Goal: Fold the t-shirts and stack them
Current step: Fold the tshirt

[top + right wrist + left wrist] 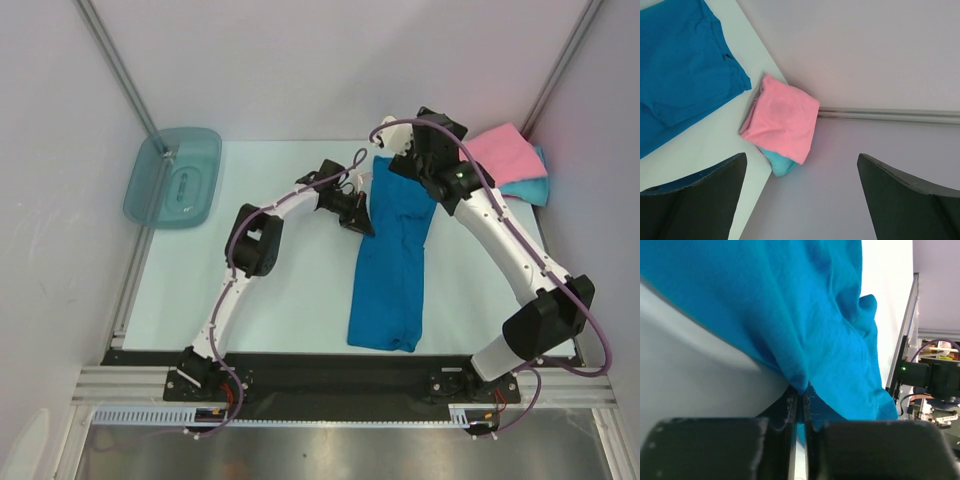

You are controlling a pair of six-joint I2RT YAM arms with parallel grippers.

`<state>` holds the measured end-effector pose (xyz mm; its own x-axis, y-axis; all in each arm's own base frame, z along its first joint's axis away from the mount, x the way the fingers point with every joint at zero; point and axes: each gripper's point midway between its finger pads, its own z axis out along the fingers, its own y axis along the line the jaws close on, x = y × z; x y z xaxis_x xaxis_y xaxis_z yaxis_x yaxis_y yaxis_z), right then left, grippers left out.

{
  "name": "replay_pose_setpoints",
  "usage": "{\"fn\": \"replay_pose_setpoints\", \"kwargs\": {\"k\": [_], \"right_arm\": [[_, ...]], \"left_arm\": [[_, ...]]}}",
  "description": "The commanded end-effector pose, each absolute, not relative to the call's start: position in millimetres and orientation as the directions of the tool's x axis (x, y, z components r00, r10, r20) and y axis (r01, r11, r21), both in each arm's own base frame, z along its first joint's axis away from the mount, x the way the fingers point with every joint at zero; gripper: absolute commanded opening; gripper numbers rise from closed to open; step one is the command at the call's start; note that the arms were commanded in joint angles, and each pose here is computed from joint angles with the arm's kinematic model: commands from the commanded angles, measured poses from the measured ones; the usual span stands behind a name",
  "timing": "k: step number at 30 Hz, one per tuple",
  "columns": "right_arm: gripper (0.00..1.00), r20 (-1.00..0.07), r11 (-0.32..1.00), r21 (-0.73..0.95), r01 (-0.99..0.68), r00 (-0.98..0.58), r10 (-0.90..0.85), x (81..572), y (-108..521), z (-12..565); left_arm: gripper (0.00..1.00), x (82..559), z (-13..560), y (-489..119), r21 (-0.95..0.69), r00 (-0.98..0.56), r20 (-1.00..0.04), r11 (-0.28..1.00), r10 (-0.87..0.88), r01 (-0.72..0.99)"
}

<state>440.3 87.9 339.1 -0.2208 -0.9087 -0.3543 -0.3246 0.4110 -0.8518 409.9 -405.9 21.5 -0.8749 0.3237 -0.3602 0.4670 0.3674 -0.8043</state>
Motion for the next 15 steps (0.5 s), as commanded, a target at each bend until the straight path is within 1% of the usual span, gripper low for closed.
{"fn": "replay_pose_setpoints", "kwargs": {"k": [1, 2, 7, 15], "right_arm": [[1.0, -0.385, 0.429, -0.86, -0.277, -0.202, -0.901, 443.4, 93.0, 360.0], [1.0, -0.383, 0.426, -0.861, -0.278, -0.197, -0.903, 443.7, 94.6, 360.4], [1.0, -0.384, 0.422, -0.86, -0.286, -0.181, -0.905, 445.6, 102.0, 359.0], [1.0, -0.383, 0.415, -0.863, -0.29, -0.162, -0.909, 451.2, 112.8, 358.8]], "left_arm": [[0.03, 403.3, -9.6, -395.9, -0.773, -0.887, -0.312, 0.451, 0.34, 0.446], [0.0, 404.3, -10.4, -394.1, -0.767, -0.887, -0.315, 0.46, 0.339, 0.448], [0.0, 407.8, -9.1, -386.0, -0.761, -0.894, -0.309, 0.479, 0.324, 0.437], [0.0, 425.1, -7.1, -356.9, -0.746, -0.913, -0.305, 0.528, 0.273, 0.407]]}}
